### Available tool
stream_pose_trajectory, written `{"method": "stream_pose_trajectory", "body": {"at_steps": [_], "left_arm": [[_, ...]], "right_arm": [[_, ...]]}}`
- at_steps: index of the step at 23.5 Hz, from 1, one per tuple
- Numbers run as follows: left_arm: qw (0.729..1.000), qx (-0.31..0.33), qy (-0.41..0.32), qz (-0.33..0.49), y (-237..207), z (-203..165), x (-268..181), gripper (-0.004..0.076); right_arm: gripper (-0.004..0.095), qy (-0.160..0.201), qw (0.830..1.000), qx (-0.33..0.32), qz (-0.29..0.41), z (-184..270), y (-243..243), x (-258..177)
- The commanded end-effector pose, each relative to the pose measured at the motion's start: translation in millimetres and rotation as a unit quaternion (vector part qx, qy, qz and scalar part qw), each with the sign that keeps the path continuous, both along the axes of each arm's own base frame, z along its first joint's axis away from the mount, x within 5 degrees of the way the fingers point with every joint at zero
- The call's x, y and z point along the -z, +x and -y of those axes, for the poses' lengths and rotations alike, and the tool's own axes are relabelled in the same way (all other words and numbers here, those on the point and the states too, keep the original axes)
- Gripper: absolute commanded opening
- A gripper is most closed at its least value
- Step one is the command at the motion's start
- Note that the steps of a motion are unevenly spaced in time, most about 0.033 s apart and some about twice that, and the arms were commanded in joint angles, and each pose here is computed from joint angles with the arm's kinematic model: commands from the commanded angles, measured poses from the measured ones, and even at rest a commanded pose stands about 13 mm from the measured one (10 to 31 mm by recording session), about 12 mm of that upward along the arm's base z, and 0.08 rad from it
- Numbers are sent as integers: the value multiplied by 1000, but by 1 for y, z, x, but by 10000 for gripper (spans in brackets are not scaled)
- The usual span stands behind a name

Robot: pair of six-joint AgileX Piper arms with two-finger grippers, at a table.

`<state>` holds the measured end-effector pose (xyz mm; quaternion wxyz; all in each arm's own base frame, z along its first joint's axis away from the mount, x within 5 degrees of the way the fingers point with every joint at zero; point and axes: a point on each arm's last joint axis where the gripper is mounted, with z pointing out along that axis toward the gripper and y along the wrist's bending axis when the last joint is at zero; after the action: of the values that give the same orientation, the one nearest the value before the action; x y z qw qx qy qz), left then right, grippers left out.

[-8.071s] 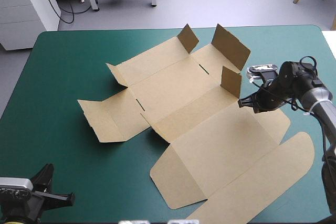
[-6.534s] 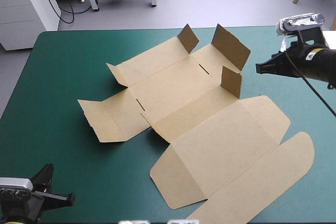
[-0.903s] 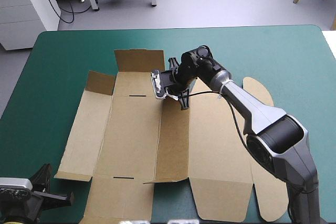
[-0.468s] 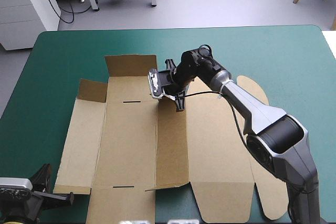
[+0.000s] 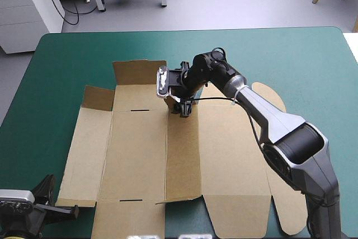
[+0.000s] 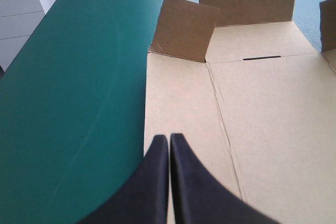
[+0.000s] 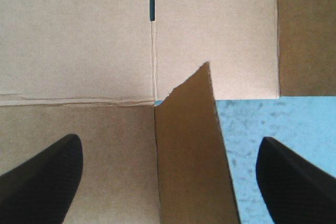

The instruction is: Fold the box

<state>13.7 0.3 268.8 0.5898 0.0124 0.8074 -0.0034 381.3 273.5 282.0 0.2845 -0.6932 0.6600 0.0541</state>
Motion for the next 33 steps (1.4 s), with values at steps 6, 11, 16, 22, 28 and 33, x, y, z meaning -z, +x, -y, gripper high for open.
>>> {"method": "stream_pose_trajectory", "body": {"at_steps": [6,11,16,22,28,33], "left_arm": [[998,5,-3,60,-5,0,-16,-8],[998,5,-3,60,-5,0,-16,87],[998,5,-3,60,-5,0,-16,438],[998,5,-3,60,-5,0,-16,643],[996,-6,-40,75,-2,0,-37,643],[999,-11,-4,45,32,-1,-89,643]], "right_arm": [[502,98,991,54,80,27,-38,-114],[-6,126,983,112,66,42,-55,-141],[-7,172,968,177,45,48,-62,-155],[-11,196,926,323,-18,61,-65,-156],[-14,219,875,430,-16,136,-92,-145],[-14,261,842,472,11,188,-141,-143]]}}
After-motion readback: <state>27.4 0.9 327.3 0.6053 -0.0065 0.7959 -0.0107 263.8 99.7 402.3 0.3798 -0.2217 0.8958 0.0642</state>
